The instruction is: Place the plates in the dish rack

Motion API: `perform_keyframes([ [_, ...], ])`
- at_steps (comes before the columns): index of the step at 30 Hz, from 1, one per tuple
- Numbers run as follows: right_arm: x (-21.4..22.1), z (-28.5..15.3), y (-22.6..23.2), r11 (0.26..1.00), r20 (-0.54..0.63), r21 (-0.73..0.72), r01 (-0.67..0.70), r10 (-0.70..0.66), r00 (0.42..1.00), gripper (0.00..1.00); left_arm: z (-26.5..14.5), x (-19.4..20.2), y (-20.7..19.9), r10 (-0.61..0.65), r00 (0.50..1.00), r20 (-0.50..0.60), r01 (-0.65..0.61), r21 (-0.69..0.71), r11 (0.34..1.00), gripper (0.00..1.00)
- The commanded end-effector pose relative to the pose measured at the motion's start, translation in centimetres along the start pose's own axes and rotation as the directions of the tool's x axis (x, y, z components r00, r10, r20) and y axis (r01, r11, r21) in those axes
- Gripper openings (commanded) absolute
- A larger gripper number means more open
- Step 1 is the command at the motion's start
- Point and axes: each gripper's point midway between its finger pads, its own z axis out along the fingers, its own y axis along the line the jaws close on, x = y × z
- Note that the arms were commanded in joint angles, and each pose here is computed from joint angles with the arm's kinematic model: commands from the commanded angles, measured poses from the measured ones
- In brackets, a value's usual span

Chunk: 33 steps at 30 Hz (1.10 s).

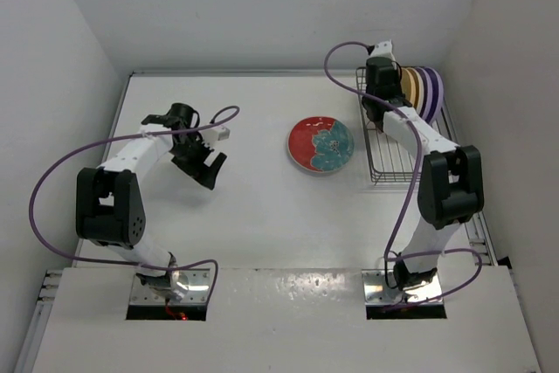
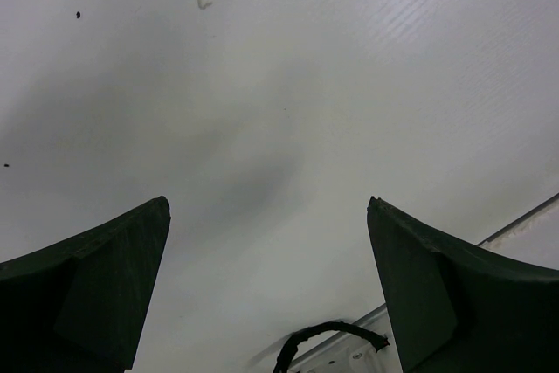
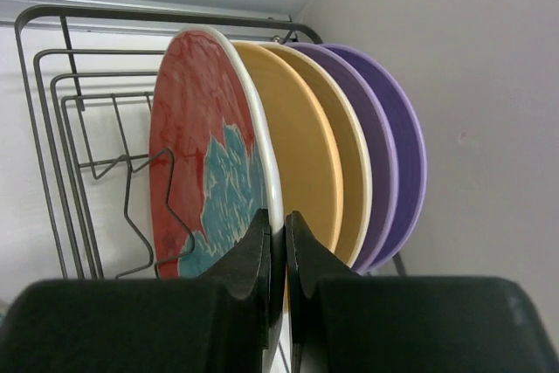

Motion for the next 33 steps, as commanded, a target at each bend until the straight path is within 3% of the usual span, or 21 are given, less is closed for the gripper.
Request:
perform_keyframes([
  [1,-4.4,-0.2,-3.0,0.979,0.117,0.068,-0.194,0.185,0.976,0.0,-0.7,-0.9,0.5,-0.012,1.0,0.029,0.012,-0.005,1.0,1.0],
  [4,-4.5,-0.1,-2.5,0.984,0.11,0.035,-0.177,0.172,0.979,0.07,-0.7,-0.9,0.5,-0.012,1.0,0.029,0.012,-0.005,1.0,1.0],
  [7,-5.8,-0.9,-3.4,0.985,0.109,0.029,-0.17,0.165,0.98,0.31,-0.7,-0.9,0.5,-0.012,1.0,0.029,0.012,-0.005,1.0,1.0],
  [8,-5.8,-1.1,-3.5,0.986,0.104,0.023,-0.163,0.16,0.982,0.46,-0.7,-0.9,0.5,-0.012,1.0,0.029,0.012,-0.005,1.0,1.0],
  [10,-7.1,-2.4,-4.6,0.985,0.131,0.014,-0.17,0.166,0.977,0.6,-0.7,-0.9,0.5,-0.012,1.0,0.029,0.012,-0.005,1.0,1.0],
  [11,-7.2,-2.7,-4.7,0.988,0.126,0.009,-0.155,0.153,0.98,0.72,-0.7,-1.0,0.4,-0.012,0.999,0.034,0.012,0.002,1.0,1.0],
  [13,-8.9,-4.8,-5.6,0.987,0.151,-0.01,-0.159,0.159,0.976,0.83,-0.7,-1.0,0.4,-0.012,0.999,0.034,0.011,0.003,1.0,1.0],
  [14,-8.1,-5.4,-5.6,0.992,0.11,-0.022,-0.125,0.127,0.986,0.86,-0.7,-1.0,0.4,-0.012,0.999,0.034,0.011,0.003,1.0,1.0],
  [16,-7.7,-7.7,-5.8,0.989,0.073,-0.054,-0.139,0.142,0.987,0.9,-0.7,-0.8,0.3,-0.014,1.0,0.026,0.014,0.007,1.0,1.0],
  [17,-7.9,-8.6,-4.7,0.961,0.055,-0.105,-0.255,0.262,0.964,0.92,-0.7,-0.8,0.3,-0.014,1.0,0.026,0.014,0.007,1.0,1.0],
  [19,-6.4,-11.9,-3.7,0.924,-0.033,-0.238,-0.298,0.299,0.954,0.93,-0.7,-0.8,0.3,-0.014,1.0,0.026,0.014,0.007,1.0,1.0],
  [20,-4.0,-12.9,0.1,0.842,-0.155,-0.344,-0.415,0.385,0.91,0.93,-0.7,-0.8,0.3,-0.014,1.0,0.026,0.014,0.007,1.0,1.0],
  [21,-4.3,-14.6,1.7,0.764,-0.189,-0.448,-0.464,0.426,0.885,0.93,-0.7,-0.8,0.3,-0.014,1.0,0.026,0.014,0.007,1.0,1.0],
  [22,-1.6,-15.6,4.5,0.707,-0.271,-0.514,-0.487,0.405,0.874,0.93,-0.7,-0.8,0.3,-0.014,1.0,0.026,0.014,0.007,1.0,1.0],
  [23,-0.2,-17.4,6.7,0.61,-0.358,-0.524,-0.595,0.476,0.803,0.9,-0.7,-0.9,0.1,-0.014,0.999,0.031,0.014,0.015,1.0,1.0],
  [24,3.4,-17.9,8.5,0.601,-0.423,-0.512,-0.614,0.446,0.789,0.88,-0.7,-0.9,0.1,-0.014,0.999,0.031,0.014,0.015,1.0,1.0],
  [25,3.1,-19.1,10.0,0.542,-0.444,-0.511,-0.667,0.498,0.745,0.86,-0.7,-0.9,0.1,-0.014,0.999,0.031,0.014,0.015,1.0,1.0],
  [26,5.7,-19.3,11.1,0.543,-0.484,-0.469,-0.697,0.503,0.717,0.83,-0.7,-0.9,0.1,-0.014,0.999,0.031,0.014,0.015,1.0,1.0],
  [28,8.2,-20.1,11.8,0.476,-0.537,-0.33,-0.815,0.616,0.577,0.76,-0.9,-1.0,0.1,-0.012,0.999,0.038,0.011,0.011,1.0,1.0],
  [29,10.1,-21.0,13.0,0.459,-0.541,-0.331,-0.825,0.624,0.564,0.76,-0.9,-1.0,0.1,-0.012,0.999,0.039,0.011,0.011,1.0,1.0],
  [33,10.4,-21.0,12.6,0.408,-0.428,-0.217,-0.887,0.777,0.462,0.77,-1.0,-1.0,-0.4,-0.003,0.999,0.043,0.002,0.021,1.0,1.0],
])
